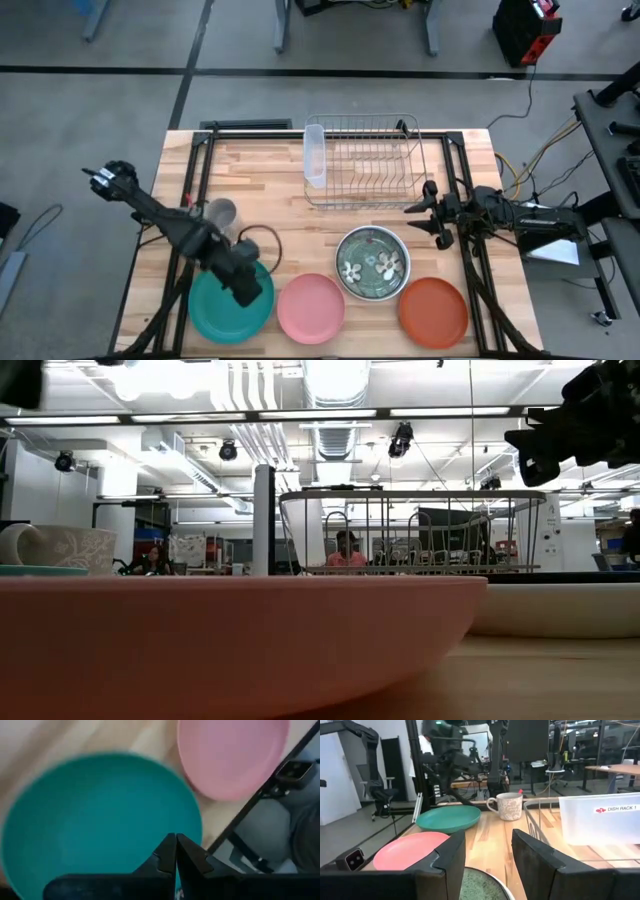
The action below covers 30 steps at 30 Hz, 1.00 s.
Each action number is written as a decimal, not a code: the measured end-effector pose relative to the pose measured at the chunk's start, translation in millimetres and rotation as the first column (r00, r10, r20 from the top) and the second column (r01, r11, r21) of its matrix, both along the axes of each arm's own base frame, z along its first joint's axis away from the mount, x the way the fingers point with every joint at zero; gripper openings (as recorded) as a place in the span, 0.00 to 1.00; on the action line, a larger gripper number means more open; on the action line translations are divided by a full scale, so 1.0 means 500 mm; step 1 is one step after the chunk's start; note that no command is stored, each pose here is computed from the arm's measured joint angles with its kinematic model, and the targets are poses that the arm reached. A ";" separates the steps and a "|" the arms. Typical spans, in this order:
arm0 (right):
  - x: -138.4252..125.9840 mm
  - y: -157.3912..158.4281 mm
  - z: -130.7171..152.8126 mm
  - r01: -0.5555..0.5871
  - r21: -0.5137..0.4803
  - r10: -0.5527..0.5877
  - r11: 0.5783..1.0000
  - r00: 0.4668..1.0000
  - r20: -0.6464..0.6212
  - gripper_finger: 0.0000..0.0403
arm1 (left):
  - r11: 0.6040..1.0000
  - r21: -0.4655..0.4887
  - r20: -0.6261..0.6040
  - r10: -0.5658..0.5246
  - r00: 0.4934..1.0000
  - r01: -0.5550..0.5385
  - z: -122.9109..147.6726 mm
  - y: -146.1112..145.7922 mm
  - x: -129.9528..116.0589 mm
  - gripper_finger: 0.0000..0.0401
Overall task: Sort dishes
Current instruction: Put the green plate in the dish rack
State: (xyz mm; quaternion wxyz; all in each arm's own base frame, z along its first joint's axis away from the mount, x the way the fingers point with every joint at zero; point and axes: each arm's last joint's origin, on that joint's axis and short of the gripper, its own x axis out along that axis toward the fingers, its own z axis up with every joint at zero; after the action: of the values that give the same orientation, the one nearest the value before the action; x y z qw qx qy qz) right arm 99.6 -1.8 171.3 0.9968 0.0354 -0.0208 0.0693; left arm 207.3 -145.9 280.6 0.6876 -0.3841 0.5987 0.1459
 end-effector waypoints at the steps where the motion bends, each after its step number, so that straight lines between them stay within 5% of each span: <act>1: 0.000 0.000 -0.001 0.000 0.000 0.000 1.000 1.000 -0.006 0.37 | 1.000 0.015 -0.039 0.018 0.999 -0.017 0.004 -0.011 -0.007 0.00; 6: 0.000 0.000 -0.002 0.000 0.000 0.000 1.000 1.000 -0.009 0.38 | 0.954 0.259 -0.268 0.222 0.938 -0.153 0.014 -0.034 -0.057 0.00; 12: 0.000 0.000 -0.002 0.000 0.015 0.000 1.000 1.000 -0.011 0.40 | 0.899 0.387 -0.269 0.323 0.907 -0.206 0.004 -0.037 -0.075 0.05; 23: 0.000 0.000 -0.002 -0.001 0.042 0.001 0.999 1.000 -0.016 0.40 | 0.849 0.475 -0.425 0.452 0.784 -0.231 -0.095 -0.010 -0.108 0.38; 30: 0.000 0.000 -0.002 -0.001 0.046 0.002 0.999 1.000 -0.018 0.40 | 0.848 0.471 -0.433 0.462 0.774 -0.243 -0.154 0.003 -0.116 0.46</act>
State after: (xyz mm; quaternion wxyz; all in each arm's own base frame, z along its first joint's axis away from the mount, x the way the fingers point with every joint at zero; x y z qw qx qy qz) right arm 99.6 -1.8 170.2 0.9958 0.0589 -0.0134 0.0690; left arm 149.2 -144.3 203.6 0.5161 -0.2914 0.6387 0.4908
